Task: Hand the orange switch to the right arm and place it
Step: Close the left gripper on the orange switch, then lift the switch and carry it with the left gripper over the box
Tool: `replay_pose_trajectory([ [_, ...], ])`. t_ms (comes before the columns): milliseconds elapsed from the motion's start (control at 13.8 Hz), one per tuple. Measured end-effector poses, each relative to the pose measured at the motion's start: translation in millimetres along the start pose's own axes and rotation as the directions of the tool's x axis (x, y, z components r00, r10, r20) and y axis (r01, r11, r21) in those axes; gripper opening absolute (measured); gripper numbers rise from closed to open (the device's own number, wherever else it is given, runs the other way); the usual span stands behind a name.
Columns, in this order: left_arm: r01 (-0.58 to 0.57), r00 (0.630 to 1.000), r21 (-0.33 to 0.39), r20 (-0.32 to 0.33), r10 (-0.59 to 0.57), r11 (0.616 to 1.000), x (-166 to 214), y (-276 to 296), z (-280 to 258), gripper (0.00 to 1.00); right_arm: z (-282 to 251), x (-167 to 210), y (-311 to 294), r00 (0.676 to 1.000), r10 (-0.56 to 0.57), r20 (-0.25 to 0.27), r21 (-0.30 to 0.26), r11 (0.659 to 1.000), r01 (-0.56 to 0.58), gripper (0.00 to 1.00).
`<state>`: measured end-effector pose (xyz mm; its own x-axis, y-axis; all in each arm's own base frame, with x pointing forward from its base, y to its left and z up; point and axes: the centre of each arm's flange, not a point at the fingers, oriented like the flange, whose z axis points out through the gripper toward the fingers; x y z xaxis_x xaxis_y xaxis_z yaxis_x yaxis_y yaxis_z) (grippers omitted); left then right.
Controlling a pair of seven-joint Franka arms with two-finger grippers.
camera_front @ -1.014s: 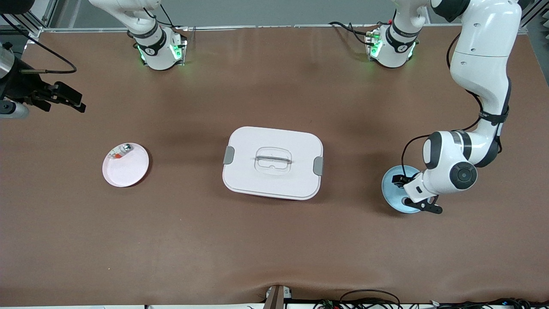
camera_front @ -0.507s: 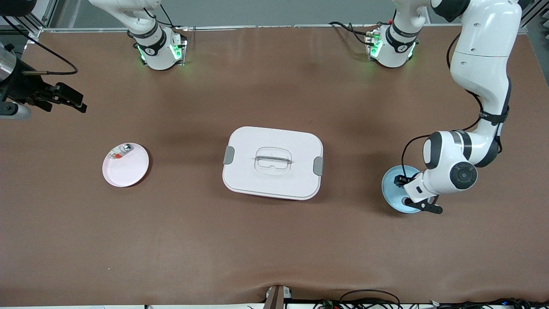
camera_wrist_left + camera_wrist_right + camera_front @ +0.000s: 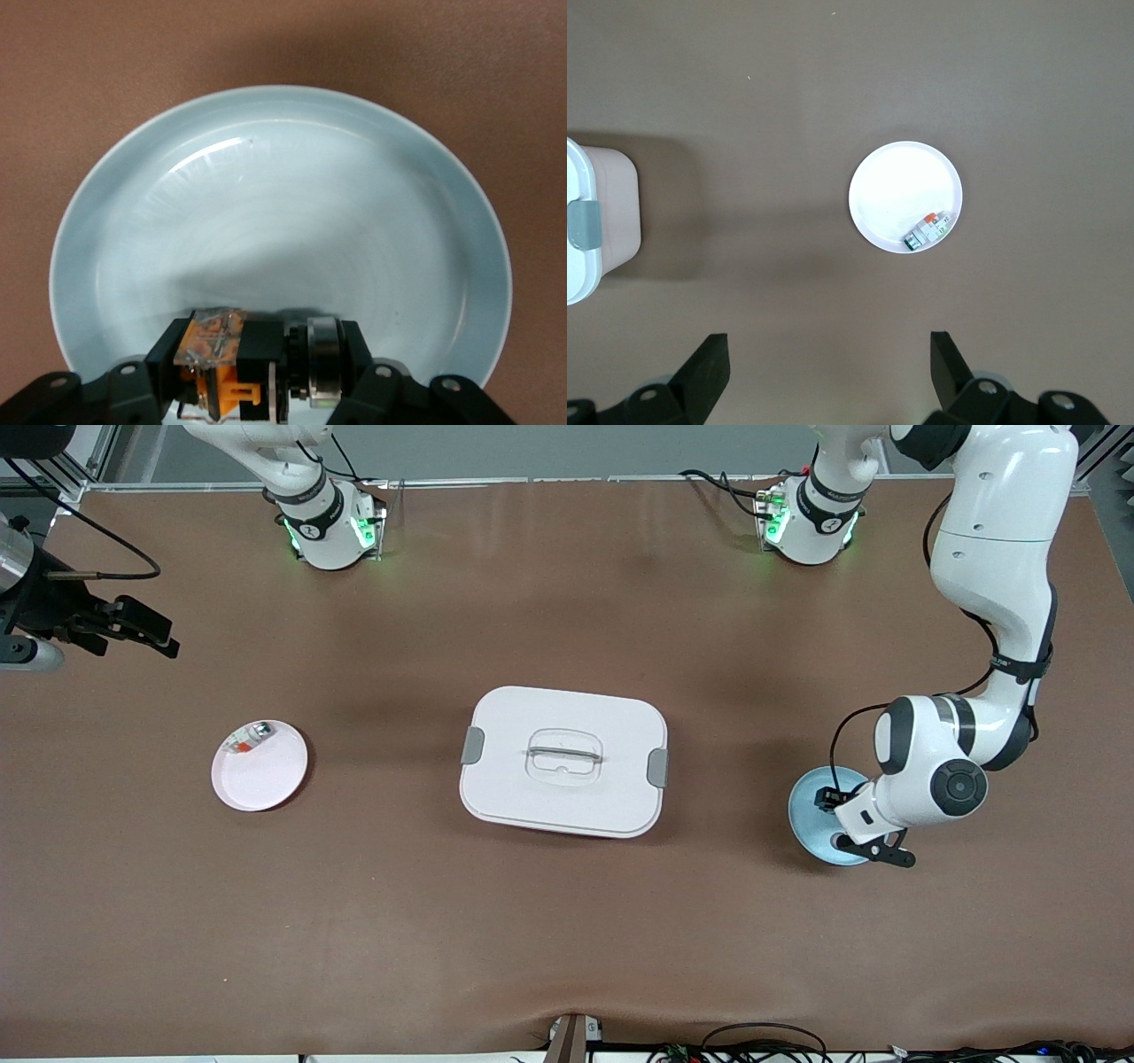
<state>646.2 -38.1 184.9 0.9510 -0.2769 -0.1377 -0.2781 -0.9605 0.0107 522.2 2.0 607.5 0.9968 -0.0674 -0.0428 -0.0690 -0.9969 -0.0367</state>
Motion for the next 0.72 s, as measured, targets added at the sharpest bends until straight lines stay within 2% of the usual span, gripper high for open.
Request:
replay_pose_trajectory([
  [435, 0.010, 1.000, -0.004, 0.020, -0.010, 1.000, -8.1, -0.1, -58.5, 0.72, -1.0, 1.3, 0.7, 1.000, 0.001, -0.012, 0.001, 1.000, -0.001, 1.00],
  [724, 0.159, 0.987, -0.046, 0.035, -0.158, 0.986, -20.2, 4.6, -124.2, 0.72, -3.7, 4.4, 2.6, 0.999, 0.001, -0.042, -0.016, 1.000, -0.002, 1.00],
])
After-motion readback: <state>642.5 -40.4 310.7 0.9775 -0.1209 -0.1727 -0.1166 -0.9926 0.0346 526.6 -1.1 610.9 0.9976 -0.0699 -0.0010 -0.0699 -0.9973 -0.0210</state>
